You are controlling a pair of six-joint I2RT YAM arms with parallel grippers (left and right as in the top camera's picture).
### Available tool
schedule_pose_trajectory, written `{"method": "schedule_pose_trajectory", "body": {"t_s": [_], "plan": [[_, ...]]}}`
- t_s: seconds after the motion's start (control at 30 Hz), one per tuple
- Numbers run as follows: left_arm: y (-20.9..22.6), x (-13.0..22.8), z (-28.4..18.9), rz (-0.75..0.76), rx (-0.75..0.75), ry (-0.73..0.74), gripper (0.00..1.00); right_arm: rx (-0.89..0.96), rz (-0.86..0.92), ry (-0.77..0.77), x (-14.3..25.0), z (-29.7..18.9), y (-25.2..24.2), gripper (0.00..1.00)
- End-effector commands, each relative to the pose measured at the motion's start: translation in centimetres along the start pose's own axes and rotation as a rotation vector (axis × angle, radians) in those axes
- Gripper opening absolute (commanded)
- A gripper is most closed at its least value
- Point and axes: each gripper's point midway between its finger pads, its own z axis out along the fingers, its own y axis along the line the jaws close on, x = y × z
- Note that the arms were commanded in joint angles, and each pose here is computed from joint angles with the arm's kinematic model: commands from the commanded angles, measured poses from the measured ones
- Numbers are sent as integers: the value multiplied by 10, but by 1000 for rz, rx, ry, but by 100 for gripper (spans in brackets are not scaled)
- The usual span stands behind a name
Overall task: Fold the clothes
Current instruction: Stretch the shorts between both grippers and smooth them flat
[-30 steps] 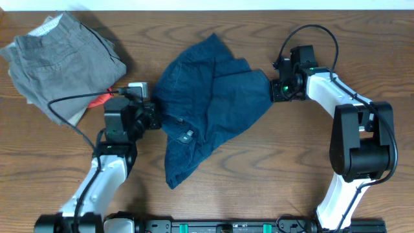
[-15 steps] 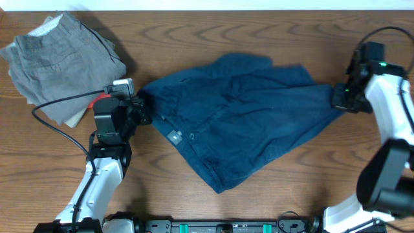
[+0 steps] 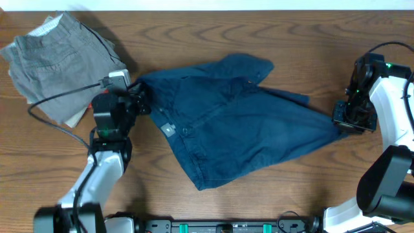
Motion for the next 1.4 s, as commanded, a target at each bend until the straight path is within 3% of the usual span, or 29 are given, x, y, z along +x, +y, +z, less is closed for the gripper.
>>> {"method": "schedule_pose_trajectory", "body": {"t_s": [0.0,0.03,0.07,0.1,0.17,0.23,0.33,0.43,0.7,0.9,0.97,1.0,1.07,1.13,1.37], "plan": [[-3,-12,15,-13,22,15,46,-31,13,24,5,-1,5,33],[-6,-9,18,-21,35,50,56,-42,13,25,5,-1,7,39],[-8,-4,20,-31,48,93,88,-46,13,20,4,-1,7,46],[-11,3,20,-44,59,140,98,-50,11,4,0,-1,8,54],[-13,20,15,-78,63,254,98,-93,-12,-60,-16,-2,16,68],[-16,40,7,-113,74,354,98,-182,-58,-153,-38,-7,34,73],[-24,75,-10,-183,109,516,98,-412,-237,-337,-72,-30,85,72],[-28,101,-25,-215,91,637,98,-511,-369,-499,-96,-53,125,72],[-49,127,-33,-184,122,731,97,-493,-716,-605,-105,-31,218,77],[-53,139,-32,-166,121,770,98,-368,-726,-623,-130,20,248,79],[-55,143,-32,-163,122,779,98,-378,-730,-655,-138,25,259,72],[-55,143,-32,-161,124,782,98,-377,-730,-672,-141,25,261,62],[-56,144,-32,-161,124,782,98,-379,-727,-713,-148,18,264,25],[-55,144,-32,-160,123,782,98,-364,-692,-757,-155,2,259,3],[-52,143,-31,-152,107,773,98,-292,-542,-917,-162,-89,203,1]]}}
